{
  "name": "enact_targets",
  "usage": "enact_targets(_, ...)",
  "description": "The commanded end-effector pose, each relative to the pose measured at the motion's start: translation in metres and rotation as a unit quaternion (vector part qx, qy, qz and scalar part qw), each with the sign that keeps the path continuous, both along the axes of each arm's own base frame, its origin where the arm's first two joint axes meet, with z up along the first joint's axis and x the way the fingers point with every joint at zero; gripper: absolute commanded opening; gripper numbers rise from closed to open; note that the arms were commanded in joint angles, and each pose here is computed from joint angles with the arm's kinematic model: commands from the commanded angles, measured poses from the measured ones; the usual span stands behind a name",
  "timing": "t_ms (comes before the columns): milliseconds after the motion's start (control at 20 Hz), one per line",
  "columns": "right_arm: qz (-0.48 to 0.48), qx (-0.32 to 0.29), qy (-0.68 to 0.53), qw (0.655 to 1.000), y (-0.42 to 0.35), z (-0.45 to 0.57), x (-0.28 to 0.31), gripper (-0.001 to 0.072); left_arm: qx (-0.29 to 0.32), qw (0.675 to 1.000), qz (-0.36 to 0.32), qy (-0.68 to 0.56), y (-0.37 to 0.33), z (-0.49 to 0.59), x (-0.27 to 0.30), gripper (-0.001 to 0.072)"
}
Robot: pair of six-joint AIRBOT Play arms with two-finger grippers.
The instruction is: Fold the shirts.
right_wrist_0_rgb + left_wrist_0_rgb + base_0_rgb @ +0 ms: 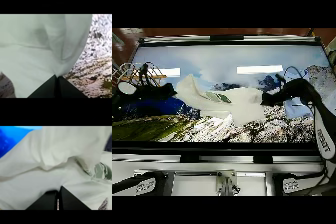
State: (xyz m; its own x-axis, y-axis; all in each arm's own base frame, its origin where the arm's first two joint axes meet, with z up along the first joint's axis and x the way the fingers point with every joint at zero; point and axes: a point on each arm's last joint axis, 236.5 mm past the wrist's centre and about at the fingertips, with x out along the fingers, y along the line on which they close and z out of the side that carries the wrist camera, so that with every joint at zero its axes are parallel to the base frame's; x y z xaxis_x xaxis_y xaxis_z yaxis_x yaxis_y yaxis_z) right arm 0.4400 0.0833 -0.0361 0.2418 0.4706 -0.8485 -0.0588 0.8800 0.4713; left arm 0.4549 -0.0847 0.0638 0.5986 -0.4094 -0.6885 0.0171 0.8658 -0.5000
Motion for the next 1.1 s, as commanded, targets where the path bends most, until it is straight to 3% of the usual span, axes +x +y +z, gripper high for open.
enact_targets(0, 0.021, -0.022, -0.184, 0.982, -0.002, 0.131, 0.027, 0.0058, 0.052, 0.989, -0.057, -0.129, -0.003, 0.108, 0.007, 0.0033)
enact_targets(150, -0.011, -0.045, -0.418, 0.907, -0.009, 0.328, 0.018, 0.0058, 0.071, 0.953, -0.052, -0.29, -0.004, 0.262, -0.019, 0.0034)
enact_targets(300, -0.078, -0.056, -0.639, 0.763, -0.026, 0.519, -0.059, 0.0057, 0.081, 0.89, -0.034, -0.447, -0.005, 0.406, -0.086, 0.0034)
enact_targets(400, -0.103, -0.05, -0.718, 0.687, -0.03, 0.593, -0.123, 0.0057, 0.076, 0.846, -0.014, -0.528, -0.003, 0.474, -0.139, 0.0034)
enact_targets(500, -0.112, -0.045, -0.756, 0.643, -0.03, 0.626, -0.172, 0.0057, 0.053, 0.816, 0.006, -0.576, -0.001, 0.515, -0.186, 0.0034)
enact_targets(650, -0.117, -0.036, -0.776, 0.619, -0.028, 0.643, -0.209, 0.0057, 0.049, 0.814, -0.006, -0.578, -0.008, 0.518, -0.224, 0.0033)
enact_targets(800, -0.114, -0.041, -0.775, 0.62, -0.028, 0.642, -0.212, 0.0057, 0.086, 0.85, -0.039, -0.517, -0.014, 0.479, -0.221, 0.0033)
enact_targets(900, -0.117, -0.064, -0.76, 0.636, -0.034, 0.63, -0.199, 0.0057, 0.108, 0.879, -0.036, -0.463, -0.006, 0.446, -0.206, 0.0033)
enact_targets(1050, -0.128, -0.118, -0.692, 0.7, -0.053, 0.584, -0.154, 0.0057, 0.099, 0.923, -0.031, -0.371, 0.0, 0.383, -0.173, 0.0033)
